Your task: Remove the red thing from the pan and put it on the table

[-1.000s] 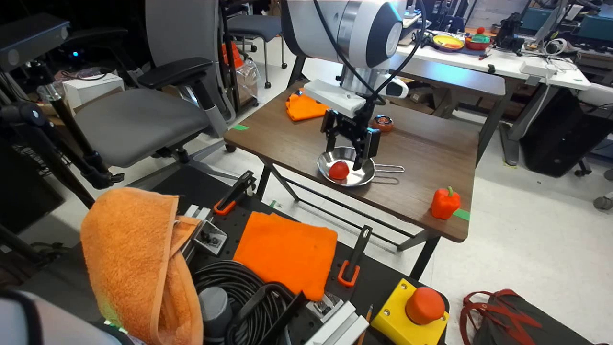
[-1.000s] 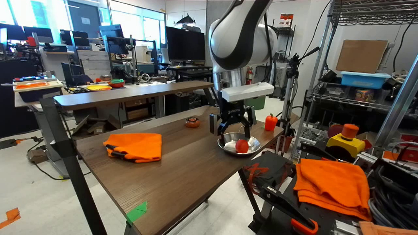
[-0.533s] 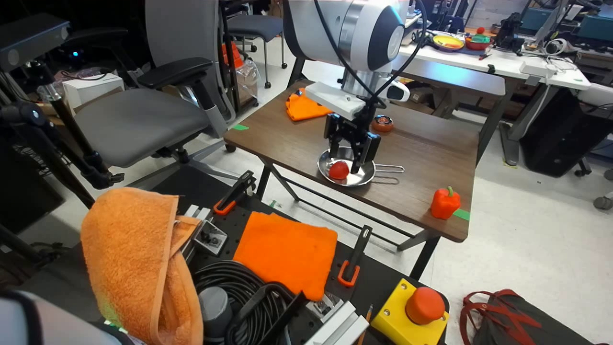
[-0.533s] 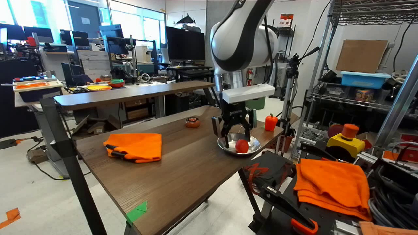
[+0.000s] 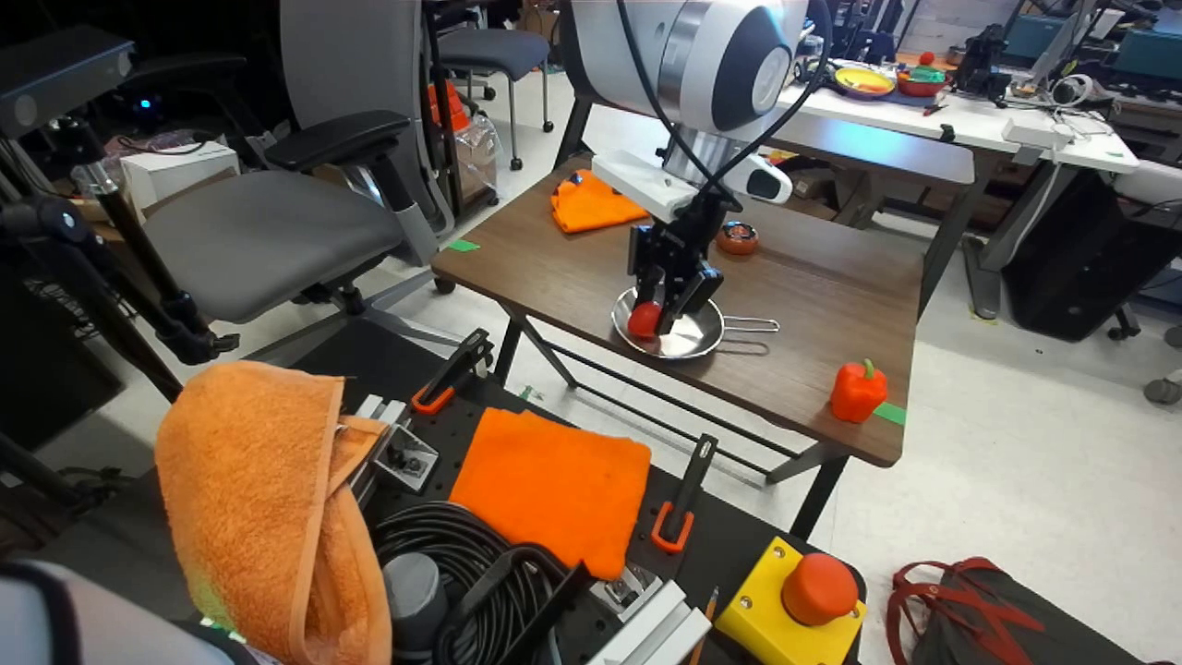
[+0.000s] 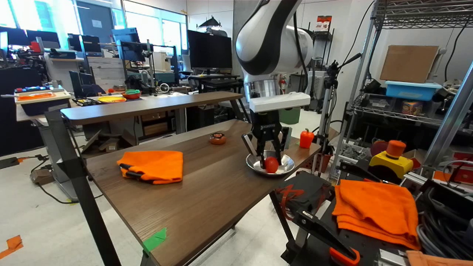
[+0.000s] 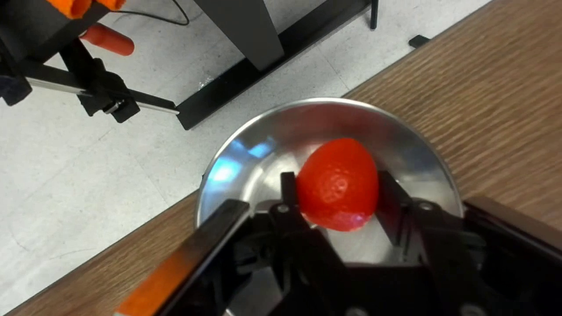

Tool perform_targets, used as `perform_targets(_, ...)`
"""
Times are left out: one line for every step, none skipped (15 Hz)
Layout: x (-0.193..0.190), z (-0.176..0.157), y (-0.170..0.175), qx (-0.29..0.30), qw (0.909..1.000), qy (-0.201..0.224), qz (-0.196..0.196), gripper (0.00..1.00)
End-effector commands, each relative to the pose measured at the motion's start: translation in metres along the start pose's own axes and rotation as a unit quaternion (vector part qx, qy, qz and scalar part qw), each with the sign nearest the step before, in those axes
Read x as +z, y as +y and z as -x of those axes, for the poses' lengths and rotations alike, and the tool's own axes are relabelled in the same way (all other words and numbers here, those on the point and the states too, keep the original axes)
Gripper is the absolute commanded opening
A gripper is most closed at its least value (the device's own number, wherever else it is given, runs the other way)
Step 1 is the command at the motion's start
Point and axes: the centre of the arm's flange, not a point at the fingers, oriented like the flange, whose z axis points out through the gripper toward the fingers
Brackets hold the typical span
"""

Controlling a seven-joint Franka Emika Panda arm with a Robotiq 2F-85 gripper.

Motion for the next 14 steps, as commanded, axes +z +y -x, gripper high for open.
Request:
perform_targets(-0.05, -0.005, 0.022, 0.027, 0.9983, -0.003, -0.051, 0.21)
perform_targets(-0.065, -0.006, 0.031, 0.036, 0.997, 0.004, -0.068, 0.21)
perform_targets(-0.086, -0.008, 0.044, 0.049, 0.9947, 0.017, -0.089, 0.21)
perform_targets(-0.103, -0.012, 0.054, 0.062, 0.9924, 0.025, -0.104, 0.21)
perform_targets(-0.123, -0.021, 0.067, 0.079, 0.9889, 0.035, -0.121, 0.21)
perform_targets(-0.141, -0.032, 0.079, 0.097, 0.9844, 0.046, -0.139, 0.21)
perform_targets(-0.16, -0.047, 0.091, 0.117, 0.9802, 0.055, -0.151, 0.21)
perform_targets(-0.175, -0.059, 0.103, 0.127, 0.9774, 0.061, -0.157, 0.21)
perform_targets(-0.189, -0.075, 0.113, 0.139, 0.9747, 0.069, -0.161, 0.21)
perform_targets(-0.199, -0.088, 0.122, 0.143, 0.9736, 0.076, -0.161, 0.21)
perform_targets(-0.205, -0.104, 0.127, 0.15, 0.9729, 0.083, -0.155, 0.21)
perform_targets(-0.21, -0.117, 0.132, 0.159, 0.9717, 0.087, -0.152, 0.21)
perform_targets(-0.211, -0.132, 0.134, 0.166, 0.9709, 0.088, -0.148, 0.21)
perform_targets(-0.208, -0.15, 0.132, 0.177, 0.9703, 0.086, -0.141, 0.21)
